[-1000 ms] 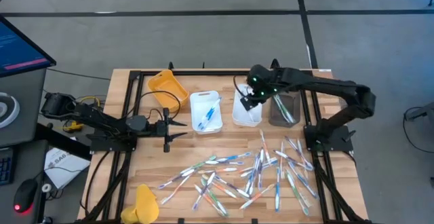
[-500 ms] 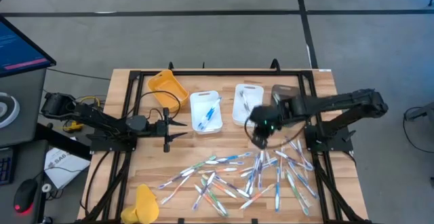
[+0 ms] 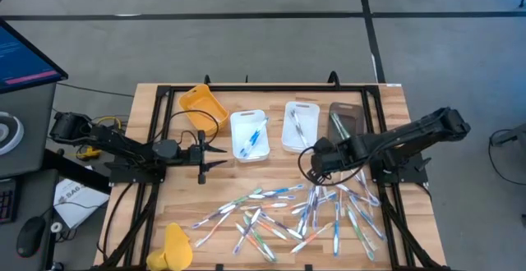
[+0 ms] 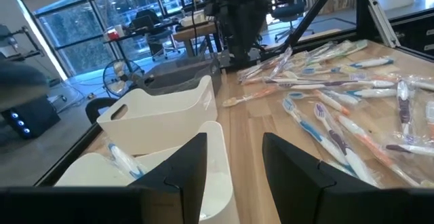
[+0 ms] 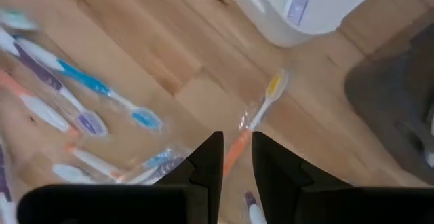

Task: Pick & Place Toothbrushes
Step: Put the orange toothbrush into the orange bin

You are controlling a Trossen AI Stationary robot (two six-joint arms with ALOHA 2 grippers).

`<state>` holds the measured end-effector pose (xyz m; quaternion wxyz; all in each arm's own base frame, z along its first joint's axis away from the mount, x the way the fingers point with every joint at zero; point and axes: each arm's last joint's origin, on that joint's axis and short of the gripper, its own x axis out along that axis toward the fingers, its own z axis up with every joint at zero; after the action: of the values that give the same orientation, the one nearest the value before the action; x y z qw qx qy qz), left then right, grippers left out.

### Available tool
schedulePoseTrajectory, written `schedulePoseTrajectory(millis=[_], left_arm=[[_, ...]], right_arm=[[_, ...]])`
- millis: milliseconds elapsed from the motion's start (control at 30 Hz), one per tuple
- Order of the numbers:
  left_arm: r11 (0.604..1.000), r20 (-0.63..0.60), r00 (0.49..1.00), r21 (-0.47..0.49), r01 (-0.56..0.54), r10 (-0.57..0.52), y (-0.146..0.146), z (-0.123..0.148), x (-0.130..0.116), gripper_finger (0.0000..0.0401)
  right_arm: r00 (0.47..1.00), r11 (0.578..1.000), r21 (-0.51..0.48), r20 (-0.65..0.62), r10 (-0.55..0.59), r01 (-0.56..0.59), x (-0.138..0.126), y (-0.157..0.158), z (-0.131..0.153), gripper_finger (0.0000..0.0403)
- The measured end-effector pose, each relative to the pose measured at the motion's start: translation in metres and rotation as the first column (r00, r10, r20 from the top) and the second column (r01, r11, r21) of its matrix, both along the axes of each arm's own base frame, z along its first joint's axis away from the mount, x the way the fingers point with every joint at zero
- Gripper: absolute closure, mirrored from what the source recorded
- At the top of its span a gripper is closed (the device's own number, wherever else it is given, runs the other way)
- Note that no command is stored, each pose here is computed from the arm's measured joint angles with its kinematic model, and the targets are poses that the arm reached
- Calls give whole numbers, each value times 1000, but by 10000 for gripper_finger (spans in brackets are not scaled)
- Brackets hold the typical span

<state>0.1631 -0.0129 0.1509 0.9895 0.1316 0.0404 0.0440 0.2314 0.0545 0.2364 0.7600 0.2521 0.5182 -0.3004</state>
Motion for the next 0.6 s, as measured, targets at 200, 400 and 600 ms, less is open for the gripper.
schedulePoseTrajectory(millis=[200,400,600], left_arm=[[1000,7,1000,0,0,0,0,1,0,265],[1000,6,1000,-1,0,0,0,1,0,265],[1000,1,1000,-6,-2,2,0,0,0,265]], right_arm=[[1000,1000,11,0,9,-9,-2,4,-5,330],[1000,1000,22,17,-6,5,0,4,-5,330],[999,999,29,25,-21,20,0,4,-5,330]])
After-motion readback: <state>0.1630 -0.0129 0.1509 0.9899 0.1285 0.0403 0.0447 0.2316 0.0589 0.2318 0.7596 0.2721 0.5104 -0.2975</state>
